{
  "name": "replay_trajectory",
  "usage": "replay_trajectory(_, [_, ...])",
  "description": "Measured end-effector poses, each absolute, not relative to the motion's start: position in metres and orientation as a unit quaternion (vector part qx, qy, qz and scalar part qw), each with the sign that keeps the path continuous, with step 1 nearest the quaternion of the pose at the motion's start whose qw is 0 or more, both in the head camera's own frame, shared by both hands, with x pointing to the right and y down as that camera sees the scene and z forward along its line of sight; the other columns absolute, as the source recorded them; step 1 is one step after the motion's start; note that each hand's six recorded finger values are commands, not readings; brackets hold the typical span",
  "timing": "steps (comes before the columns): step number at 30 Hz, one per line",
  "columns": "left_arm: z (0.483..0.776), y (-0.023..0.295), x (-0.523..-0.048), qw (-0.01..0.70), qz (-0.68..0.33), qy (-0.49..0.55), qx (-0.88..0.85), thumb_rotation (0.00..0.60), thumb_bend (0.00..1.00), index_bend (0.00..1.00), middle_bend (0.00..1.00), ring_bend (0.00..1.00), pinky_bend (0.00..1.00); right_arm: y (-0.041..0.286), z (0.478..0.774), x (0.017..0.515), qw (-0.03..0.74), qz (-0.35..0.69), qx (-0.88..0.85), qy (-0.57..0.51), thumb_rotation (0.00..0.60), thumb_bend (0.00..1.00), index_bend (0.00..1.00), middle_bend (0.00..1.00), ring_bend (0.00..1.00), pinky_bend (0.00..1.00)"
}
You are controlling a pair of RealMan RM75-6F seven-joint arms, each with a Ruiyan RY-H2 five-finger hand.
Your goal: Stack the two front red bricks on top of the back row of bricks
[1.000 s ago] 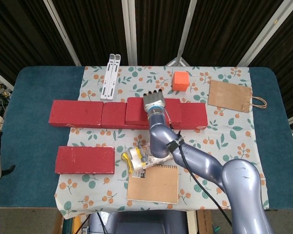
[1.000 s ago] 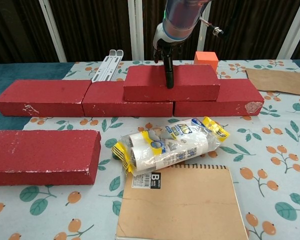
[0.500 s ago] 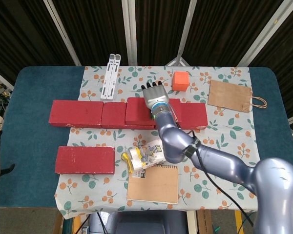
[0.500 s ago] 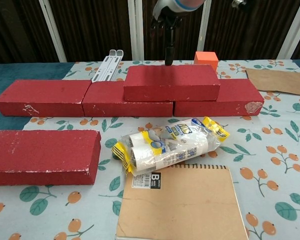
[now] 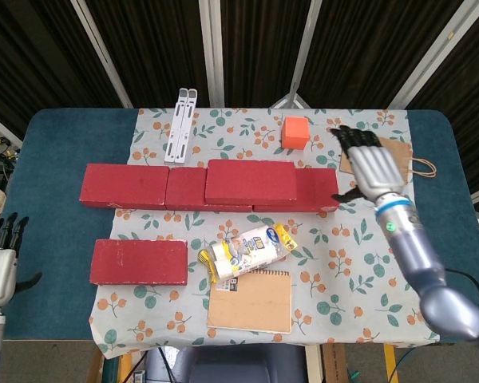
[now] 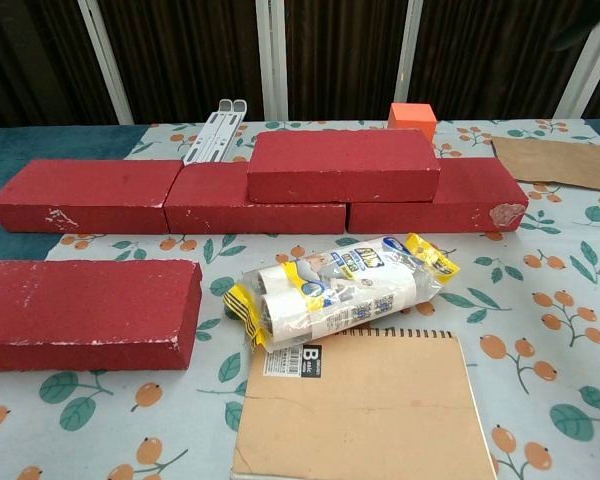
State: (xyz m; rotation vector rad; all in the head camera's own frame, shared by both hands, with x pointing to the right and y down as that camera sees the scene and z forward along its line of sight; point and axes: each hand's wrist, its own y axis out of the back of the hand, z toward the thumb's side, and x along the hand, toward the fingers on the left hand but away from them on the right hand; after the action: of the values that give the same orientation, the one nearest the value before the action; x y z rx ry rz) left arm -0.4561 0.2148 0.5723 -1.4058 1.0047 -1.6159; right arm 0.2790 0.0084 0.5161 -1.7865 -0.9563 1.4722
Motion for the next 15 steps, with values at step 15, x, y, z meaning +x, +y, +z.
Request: replay_trajectory(15, [0.579,0.218,-0.408,0.356,-0.576,0.379,-0.631,0.600,0.00,0.00,0.00,0.00,0.06,0.147,0.486,0.393,0.350,0.501,-0.649,-0.453,0.600,0.06,0.00,0.03,0.00,0.00])
